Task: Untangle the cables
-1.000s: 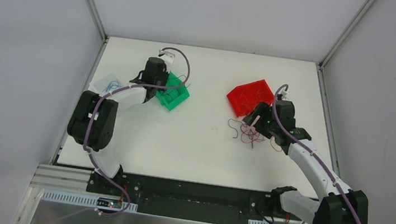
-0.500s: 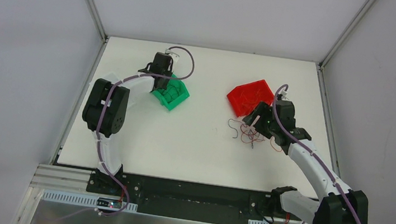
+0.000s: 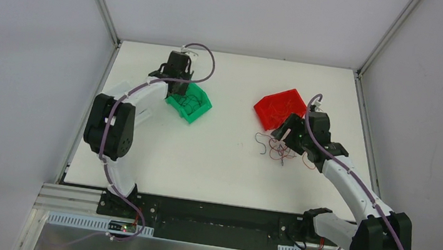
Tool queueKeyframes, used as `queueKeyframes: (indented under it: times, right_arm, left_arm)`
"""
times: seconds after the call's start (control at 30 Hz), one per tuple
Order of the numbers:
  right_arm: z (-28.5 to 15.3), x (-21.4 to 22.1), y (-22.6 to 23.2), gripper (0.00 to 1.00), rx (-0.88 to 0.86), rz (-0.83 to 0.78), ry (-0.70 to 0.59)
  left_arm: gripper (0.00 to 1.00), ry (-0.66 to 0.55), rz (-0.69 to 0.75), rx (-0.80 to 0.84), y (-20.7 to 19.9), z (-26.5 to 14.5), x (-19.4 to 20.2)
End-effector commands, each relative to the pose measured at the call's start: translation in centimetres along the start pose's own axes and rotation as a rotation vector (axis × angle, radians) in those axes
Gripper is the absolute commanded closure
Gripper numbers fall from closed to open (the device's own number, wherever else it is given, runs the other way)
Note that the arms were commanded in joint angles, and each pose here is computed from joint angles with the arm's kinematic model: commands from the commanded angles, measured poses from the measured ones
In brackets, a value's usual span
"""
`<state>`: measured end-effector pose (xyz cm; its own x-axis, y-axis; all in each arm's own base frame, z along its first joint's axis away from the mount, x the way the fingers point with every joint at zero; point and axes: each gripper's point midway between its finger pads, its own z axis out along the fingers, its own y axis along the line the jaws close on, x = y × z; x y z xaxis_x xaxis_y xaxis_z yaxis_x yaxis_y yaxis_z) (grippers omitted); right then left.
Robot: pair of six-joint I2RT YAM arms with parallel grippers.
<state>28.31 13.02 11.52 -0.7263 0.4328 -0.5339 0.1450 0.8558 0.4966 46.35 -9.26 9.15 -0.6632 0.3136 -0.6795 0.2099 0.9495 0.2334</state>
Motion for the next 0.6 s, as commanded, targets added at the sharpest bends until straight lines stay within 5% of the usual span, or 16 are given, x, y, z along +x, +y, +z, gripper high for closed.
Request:
queueKeyframes:
  times: [0.0, 0.27, 0.57]
  right_arm:
    - [-0.9, -2.2, 2.0, 0.28, -0.056, 0.001, -0.055]
    - [-1.5, -2.2, 1.9, 0.28, -0.058, 0.002, -0.063]
    - [-2.1, -1.9, 1.8, 0.28, -0.066, 0.009, -0.068]
  left_arm:
    - [0.65, -0.107, -0.078, -0.027, 1.4, -4.2, -4.4]
    - [0.45, -0.163, -0.165, 0.0, 1.7, -8.3, -6.1]
    - [0.25, -0.081, -0.457, -0.065, 2.5, -11.1, -6.3]
